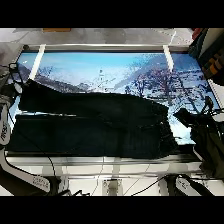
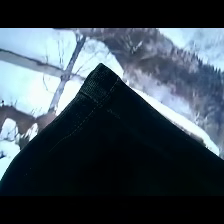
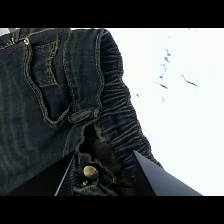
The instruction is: Fold the clothes and pants, and hang the long-sleeved shirts on hangers.
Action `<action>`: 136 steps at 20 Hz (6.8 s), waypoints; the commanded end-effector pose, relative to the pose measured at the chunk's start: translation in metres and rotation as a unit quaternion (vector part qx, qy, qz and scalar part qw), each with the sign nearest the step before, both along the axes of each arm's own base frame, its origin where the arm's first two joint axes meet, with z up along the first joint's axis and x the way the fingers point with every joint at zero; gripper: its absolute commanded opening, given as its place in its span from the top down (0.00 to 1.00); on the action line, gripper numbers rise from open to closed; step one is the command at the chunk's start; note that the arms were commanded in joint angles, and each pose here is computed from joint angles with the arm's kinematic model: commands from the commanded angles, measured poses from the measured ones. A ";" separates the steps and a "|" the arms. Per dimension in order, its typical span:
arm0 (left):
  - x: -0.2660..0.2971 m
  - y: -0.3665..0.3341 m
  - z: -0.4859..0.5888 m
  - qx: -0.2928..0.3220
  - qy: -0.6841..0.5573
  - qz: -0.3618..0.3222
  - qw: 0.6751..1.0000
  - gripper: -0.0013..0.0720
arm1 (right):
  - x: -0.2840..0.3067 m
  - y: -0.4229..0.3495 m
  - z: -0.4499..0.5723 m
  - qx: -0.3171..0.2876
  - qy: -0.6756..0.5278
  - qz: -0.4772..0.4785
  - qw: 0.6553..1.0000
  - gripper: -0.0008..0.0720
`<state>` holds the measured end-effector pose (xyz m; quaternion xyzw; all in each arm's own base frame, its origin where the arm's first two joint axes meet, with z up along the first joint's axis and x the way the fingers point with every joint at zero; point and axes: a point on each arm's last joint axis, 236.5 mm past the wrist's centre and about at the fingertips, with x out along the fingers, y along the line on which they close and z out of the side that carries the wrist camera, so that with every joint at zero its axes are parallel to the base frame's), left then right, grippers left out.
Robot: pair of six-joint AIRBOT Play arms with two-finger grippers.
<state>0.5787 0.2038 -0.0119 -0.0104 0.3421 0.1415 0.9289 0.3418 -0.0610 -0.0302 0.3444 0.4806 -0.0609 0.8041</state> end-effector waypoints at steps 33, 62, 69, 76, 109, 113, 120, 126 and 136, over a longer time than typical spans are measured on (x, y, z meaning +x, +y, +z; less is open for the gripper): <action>-0.097 -0.055 0.151 -0.104 0.012 0.045 0.993 0.96 | -0.113 -0.001 0.026 -0.055 0.219 0.242 0.944 0.69; -0.289 0.009 0.059 -0.189 0.272 0.147 0.932 0.51 | -0.147 0.038 -0.067 0.088 0.221 0.136 0.962 0.59; -0.397 0.082 0.034 -0.289 0.240 0.296 0.878 0.51 | -0.148 0.038 -0.066 0.089 0.222 0.138 0.961 0.92; -0.445 0.061 -0.053 -0.363 0.218 0.310 0.851 0.50 | -0.147 0.037 -0.067 0.088 0.221 0.135 0.962 0.92; -0.160 0.043 0.081 -0.302 -0.163 0.120 0.932 0.97 | -0.011 -0.001 0.108 0.028 -0.091 -0.112 0.989 0.92; -0.090 -0.002 0.090 -0.287 -0.185 0.110 0.934 0.97 | 0.051 0.003 0.081 0.082 -0.110 -0.177 0.975 0.92; -0.009 -0.019 0.081 -0.331 -0.206 0.122 0.913 0.97 | 0.101 -0.032 0.041 0.204 -0.120 -0.358 0.903 0.92; -0.003 0.009 0.071 -0.325 -0.232 0.177 0.900 0.97 | 0.123 -0.046 0.061 0.176 -0.181 -0.379 0.890 0.92; 0.004 0.016 0.030 -0.307 -0.223 0.210 0.901 0.96 | 0.211 -0.025 0.052 0.117 -0.201 -0.306 0.923 0.92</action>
